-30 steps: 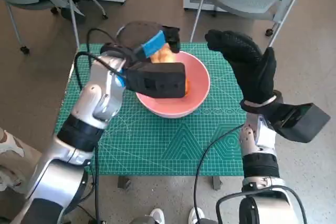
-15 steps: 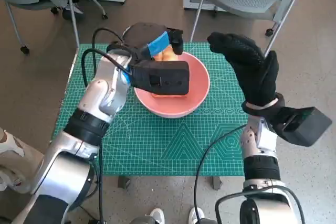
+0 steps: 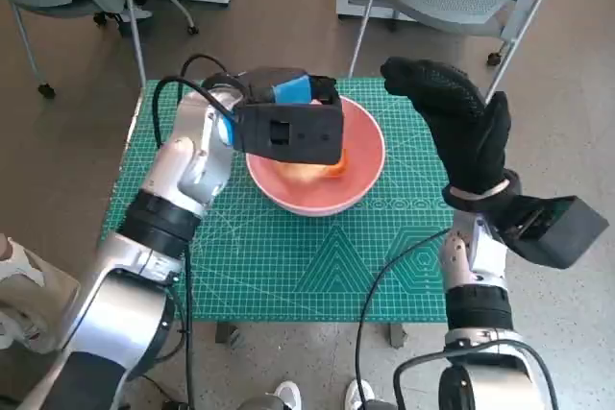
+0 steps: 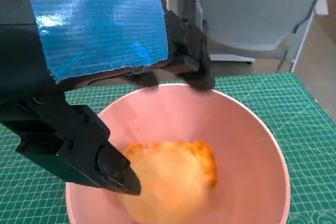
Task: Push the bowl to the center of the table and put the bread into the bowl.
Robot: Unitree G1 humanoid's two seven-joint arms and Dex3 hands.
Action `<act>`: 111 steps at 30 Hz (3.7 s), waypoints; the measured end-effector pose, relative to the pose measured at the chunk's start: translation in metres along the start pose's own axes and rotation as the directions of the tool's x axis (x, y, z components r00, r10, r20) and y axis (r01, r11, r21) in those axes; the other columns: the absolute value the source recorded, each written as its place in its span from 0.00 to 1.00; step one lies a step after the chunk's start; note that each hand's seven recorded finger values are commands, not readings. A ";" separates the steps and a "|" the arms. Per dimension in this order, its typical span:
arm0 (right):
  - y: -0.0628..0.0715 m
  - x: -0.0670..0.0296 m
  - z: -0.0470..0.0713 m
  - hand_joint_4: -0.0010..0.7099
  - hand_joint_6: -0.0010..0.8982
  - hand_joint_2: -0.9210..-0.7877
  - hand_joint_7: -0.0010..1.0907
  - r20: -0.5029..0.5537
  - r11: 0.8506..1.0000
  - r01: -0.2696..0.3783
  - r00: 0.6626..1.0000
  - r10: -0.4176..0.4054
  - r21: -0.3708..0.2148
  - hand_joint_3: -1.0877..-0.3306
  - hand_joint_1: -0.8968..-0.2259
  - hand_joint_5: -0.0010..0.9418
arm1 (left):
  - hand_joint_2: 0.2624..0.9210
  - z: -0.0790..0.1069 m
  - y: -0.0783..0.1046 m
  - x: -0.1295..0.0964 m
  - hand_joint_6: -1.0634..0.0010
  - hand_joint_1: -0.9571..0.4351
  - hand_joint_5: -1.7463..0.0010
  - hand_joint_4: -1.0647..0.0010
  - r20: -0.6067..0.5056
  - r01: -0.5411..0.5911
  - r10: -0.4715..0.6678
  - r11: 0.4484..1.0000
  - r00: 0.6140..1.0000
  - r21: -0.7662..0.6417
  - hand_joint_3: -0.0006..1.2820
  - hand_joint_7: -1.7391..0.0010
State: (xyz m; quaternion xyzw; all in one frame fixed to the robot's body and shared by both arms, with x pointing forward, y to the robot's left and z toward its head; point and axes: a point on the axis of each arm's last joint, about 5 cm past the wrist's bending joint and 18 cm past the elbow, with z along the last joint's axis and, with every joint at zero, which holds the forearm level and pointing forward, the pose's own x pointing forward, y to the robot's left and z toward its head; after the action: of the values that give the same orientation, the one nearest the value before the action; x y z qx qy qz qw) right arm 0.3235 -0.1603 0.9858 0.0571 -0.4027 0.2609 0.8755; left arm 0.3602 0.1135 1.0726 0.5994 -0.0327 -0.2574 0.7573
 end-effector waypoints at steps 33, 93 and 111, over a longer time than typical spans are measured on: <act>0.000 0.0145 0.010 0.12 0.00 0.00 0.26 0.024 0.999 -0.027 0.999 0.028 -0.038 0.26 0.33 0.00 | 0.89 -0.079 -0.053 -0.038 0.87 0.32 1.00 1.00 0.262 -0.047 0.677 0.402 0.688 -0.914 0.02 0.96; -0.009 0.0322 0.022 0.08 0.00 0.00 0.26 0.006 0.989 -0.038 0.999 0.039 -0.145 0.30 0.32 0.00 | 1.00 -0.071 -0.073 -0.052 0.83 0.23 1.00 0.96 0.274 -0.050 0.713 0.398 0.646 -0.916 0.11 0.95; -0.006 0.0309 0.019 0.07 0.00 0.00 0.26 0.003 0.989 -0.030 1.000 0.031 -0.146 0.31 0.32 0.00 | 1.00 -0.072 -0.068 -0.057 0.84 0.23 1.00 0.98 0.281 -0.063 0.722 0.409 0.632 -0.910 0.12 0.95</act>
State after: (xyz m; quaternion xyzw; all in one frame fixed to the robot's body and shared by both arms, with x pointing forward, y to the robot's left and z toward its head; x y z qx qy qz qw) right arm 0.3306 -0.1590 1.0219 -0.0128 -0.4238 0.2438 0.8722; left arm 0.3131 0.1916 1.0043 -0.0010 -0.3158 -0.2247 0.9218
